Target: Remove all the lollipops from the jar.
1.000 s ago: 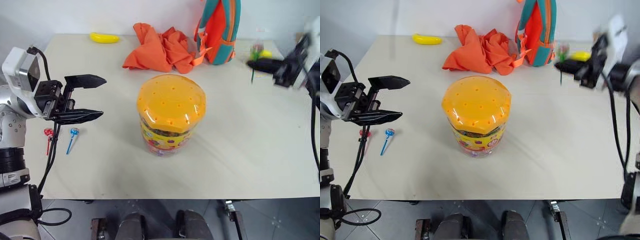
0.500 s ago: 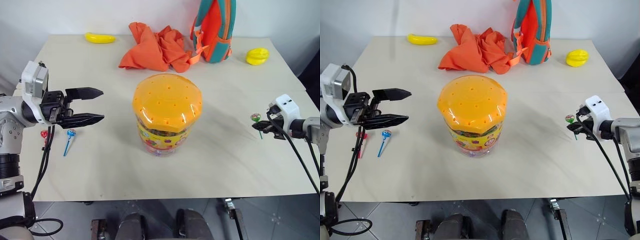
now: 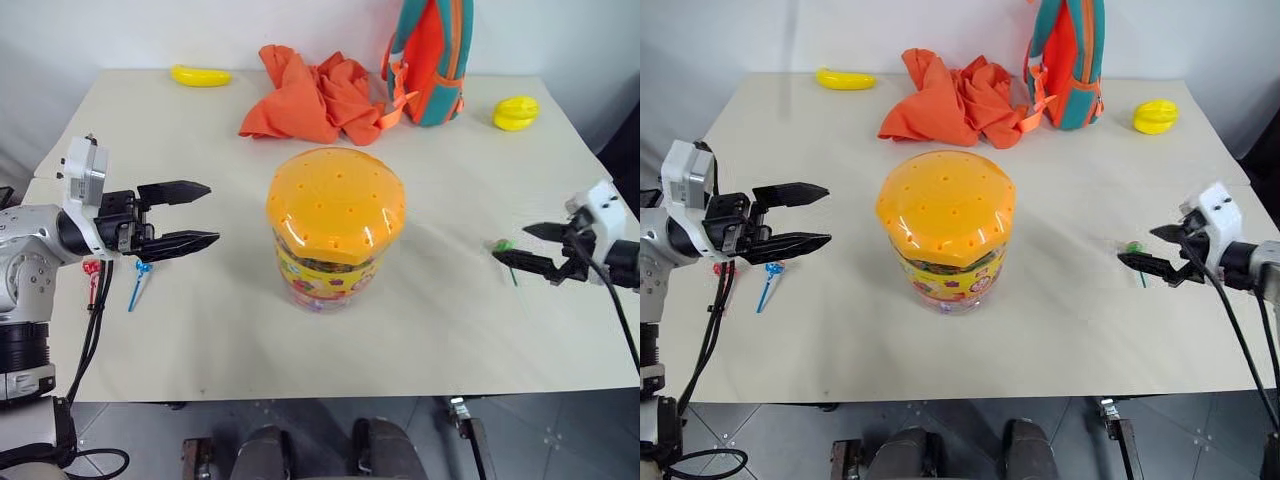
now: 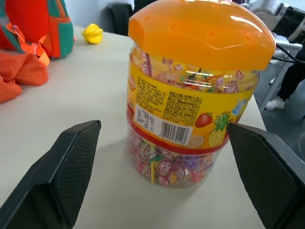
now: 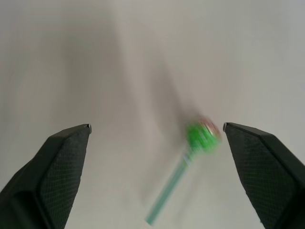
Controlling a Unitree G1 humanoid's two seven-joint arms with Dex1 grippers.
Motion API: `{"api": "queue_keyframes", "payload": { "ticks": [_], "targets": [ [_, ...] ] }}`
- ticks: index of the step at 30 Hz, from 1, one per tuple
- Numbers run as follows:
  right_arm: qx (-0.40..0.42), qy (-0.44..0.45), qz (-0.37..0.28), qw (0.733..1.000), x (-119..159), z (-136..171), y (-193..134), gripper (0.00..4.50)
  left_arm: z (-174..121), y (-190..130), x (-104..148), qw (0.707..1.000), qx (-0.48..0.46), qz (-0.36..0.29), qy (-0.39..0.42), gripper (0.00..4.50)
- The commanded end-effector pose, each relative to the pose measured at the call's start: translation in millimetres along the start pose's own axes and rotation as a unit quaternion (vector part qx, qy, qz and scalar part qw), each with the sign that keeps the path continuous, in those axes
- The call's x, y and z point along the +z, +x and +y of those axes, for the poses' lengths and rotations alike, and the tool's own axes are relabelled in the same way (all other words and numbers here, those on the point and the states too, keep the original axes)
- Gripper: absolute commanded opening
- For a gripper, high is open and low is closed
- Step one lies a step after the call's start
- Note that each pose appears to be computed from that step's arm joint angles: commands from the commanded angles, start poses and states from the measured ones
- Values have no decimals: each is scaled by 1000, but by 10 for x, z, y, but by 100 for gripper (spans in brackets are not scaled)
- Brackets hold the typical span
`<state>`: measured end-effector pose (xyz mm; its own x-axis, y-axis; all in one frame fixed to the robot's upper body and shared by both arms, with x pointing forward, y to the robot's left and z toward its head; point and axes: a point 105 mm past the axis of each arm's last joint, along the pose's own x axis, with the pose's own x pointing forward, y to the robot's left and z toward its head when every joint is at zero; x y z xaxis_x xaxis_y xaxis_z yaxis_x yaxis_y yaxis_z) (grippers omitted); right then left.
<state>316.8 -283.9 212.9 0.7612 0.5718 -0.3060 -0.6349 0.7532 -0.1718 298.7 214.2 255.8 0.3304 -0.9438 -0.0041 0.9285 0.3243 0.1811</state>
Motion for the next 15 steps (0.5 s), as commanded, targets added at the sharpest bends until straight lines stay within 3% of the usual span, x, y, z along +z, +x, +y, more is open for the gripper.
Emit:
{"api": "queue_keyframes", "payload": {
  "ticks": [1,6,15],
  "targets": [
    [120,-92,-70,986,309,486,-88,449,30,-84,140,999,27,-28,23,450],
    [219,-150,-27,964,13,814,-62,449,86,-218,72,997,64,-22,20,450],
    [180,-76,-52,979,-395,815,199,449,-129,-606,-200,987,155,-36,-27,450]
  ]
}}
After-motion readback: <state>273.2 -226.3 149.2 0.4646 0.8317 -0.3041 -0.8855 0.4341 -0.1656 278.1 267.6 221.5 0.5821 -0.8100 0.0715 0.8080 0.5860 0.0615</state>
